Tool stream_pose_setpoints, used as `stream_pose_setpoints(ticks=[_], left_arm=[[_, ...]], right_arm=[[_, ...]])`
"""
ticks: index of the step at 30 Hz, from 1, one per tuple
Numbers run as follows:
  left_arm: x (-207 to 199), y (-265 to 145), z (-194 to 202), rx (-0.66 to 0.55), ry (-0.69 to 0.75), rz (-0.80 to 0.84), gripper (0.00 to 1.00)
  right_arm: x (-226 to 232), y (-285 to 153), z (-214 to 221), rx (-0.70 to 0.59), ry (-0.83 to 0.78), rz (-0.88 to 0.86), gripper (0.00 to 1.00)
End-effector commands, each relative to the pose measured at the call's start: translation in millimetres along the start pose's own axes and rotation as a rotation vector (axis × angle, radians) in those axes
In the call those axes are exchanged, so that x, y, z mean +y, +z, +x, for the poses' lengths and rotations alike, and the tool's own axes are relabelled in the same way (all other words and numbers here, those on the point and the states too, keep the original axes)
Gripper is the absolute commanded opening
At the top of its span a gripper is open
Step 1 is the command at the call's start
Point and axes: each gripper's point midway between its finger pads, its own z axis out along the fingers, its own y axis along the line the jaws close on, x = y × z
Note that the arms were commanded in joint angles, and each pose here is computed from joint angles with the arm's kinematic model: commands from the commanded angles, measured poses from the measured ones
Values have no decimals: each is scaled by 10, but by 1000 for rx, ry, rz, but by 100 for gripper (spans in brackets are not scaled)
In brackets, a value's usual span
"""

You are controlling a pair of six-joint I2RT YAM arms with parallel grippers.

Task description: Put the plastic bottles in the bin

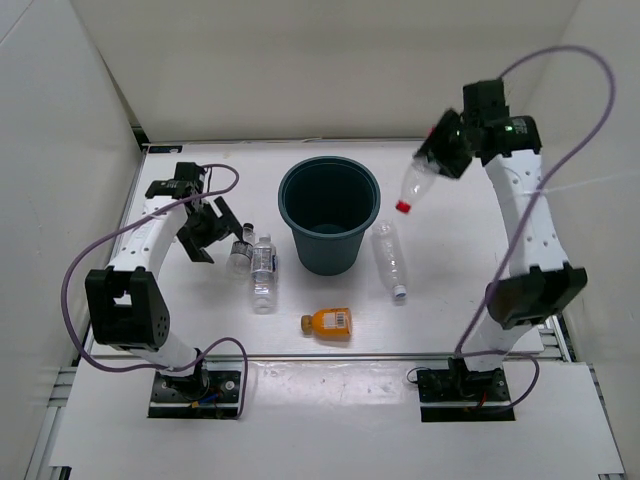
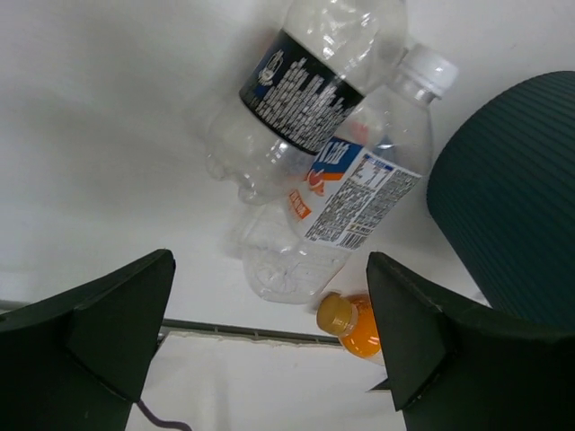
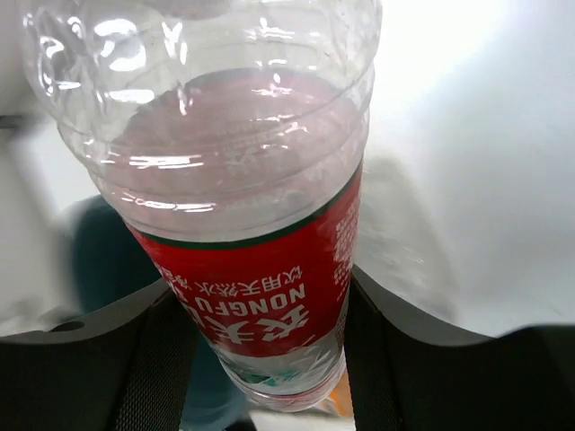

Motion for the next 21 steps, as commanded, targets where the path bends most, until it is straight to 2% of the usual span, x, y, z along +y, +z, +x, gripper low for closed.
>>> stream_pose_setpoints(ticks=[1, 5, 7, 9, 12, 14, 15, 17, 21], left_arm=[[-187, -63, -170, -51, 37, 84, 99], [-277, -32, -163, -53, 58, 104, 99], [-286, -3, -185, -56, 67, 106, 99], [-324, 0, -178, -60, 79, 113, 99], [-344, 42, -209, -76, 98, 105, 99], [-350, 76, -227, -76, 107, 105, 99], [-360, 105, -245, -77, 107, 105, 99], [-357, 143, -276, -85, 107, 97, 99], [-374, 302, -337, -80, 129, 92, 99]], right_arm=[[721, -865, -89, -165, -52, -248, 29], [1293, -975, -59, -272, -216, -356, 29], [1478, -897, -135, -354, -271, -334, 29], [1756, -792, 35, -397, -404, -333, 32], [1977, -679, 292, -416, -515, -325, 47], [2022, -567, 437, -384, -569, -330, 74], [2001, -531, 488, -361, -588, -329, 100], [1950, -719, 419, -400, -573, -332, 100], [1838, -1376, 263, -508, -537, -396, 100]])
